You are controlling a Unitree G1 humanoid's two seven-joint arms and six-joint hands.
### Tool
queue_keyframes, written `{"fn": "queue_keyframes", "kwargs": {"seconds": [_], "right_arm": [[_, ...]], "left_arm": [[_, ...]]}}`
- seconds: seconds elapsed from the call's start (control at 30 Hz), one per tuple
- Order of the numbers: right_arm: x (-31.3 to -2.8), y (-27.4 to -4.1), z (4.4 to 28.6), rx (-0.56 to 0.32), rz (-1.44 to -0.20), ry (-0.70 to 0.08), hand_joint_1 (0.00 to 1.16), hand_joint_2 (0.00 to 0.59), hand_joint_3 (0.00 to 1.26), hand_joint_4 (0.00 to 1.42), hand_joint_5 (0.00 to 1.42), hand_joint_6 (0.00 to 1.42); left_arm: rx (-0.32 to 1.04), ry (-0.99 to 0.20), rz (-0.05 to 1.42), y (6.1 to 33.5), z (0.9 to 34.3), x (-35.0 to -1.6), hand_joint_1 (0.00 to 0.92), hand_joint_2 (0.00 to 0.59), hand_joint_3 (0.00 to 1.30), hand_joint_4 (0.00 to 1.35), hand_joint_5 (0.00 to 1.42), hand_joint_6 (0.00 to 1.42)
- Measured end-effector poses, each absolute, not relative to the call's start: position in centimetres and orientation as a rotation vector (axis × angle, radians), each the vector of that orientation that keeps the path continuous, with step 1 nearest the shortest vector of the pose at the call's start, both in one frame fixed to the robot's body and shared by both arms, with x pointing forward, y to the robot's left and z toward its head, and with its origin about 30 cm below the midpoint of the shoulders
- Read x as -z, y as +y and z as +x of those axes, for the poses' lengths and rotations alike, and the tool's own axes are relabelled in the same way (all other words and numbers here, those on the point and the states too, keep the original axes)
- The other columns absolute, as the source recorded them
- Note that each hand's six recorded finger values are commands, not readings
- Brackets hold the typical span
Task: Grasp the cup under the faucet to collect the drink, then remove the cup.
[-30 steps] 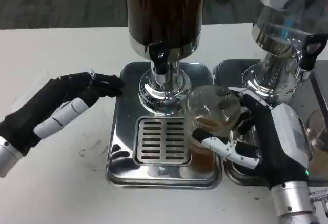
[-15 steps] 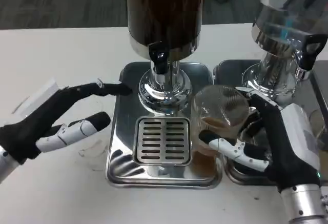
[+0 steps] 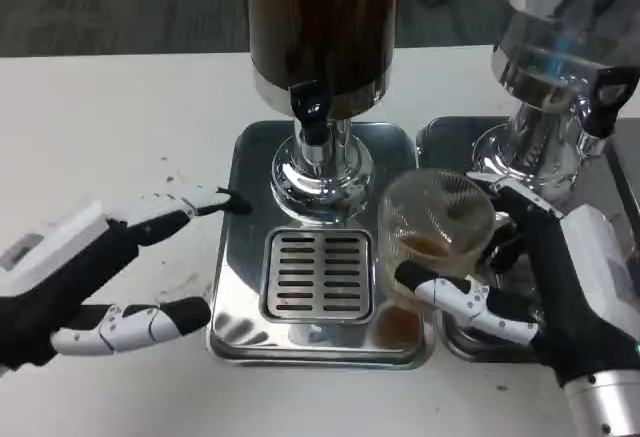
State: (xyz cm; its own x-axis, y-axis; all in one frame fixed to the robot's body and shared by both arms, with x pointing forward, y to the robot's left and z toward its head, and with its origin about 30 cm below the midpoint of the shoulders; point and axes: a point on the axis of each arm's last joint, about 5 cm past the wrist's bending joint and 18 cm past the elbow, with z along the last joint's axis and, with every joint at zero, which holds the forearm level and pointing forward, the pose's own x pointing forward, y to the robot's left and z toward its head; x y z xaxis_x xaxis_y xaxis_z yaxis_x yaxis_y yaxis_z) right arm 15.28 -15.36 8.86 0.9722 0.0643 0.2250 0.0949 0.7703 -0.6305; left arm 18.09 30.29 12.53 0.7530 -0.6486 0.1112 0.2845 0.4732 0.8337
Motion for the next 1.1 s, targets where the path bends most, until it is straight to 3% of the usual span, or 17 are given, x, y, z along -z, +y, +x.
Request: {"fn": "queue_keyframes", "kwargs": {"seconds": [1.1], "right_arm": [[-10.3, -16.4, 11.0, 0.006, -0.716, -0.210, 0.84, 0.188, 0.54, 0.60, 0.78, 0.88]], "left_arm": [[0.721, -0.572, 1.028, 31.3, 13.8, -14.3, 0.000, 0.104, 0.16, 0.00, 0.01, 0.11]]}}
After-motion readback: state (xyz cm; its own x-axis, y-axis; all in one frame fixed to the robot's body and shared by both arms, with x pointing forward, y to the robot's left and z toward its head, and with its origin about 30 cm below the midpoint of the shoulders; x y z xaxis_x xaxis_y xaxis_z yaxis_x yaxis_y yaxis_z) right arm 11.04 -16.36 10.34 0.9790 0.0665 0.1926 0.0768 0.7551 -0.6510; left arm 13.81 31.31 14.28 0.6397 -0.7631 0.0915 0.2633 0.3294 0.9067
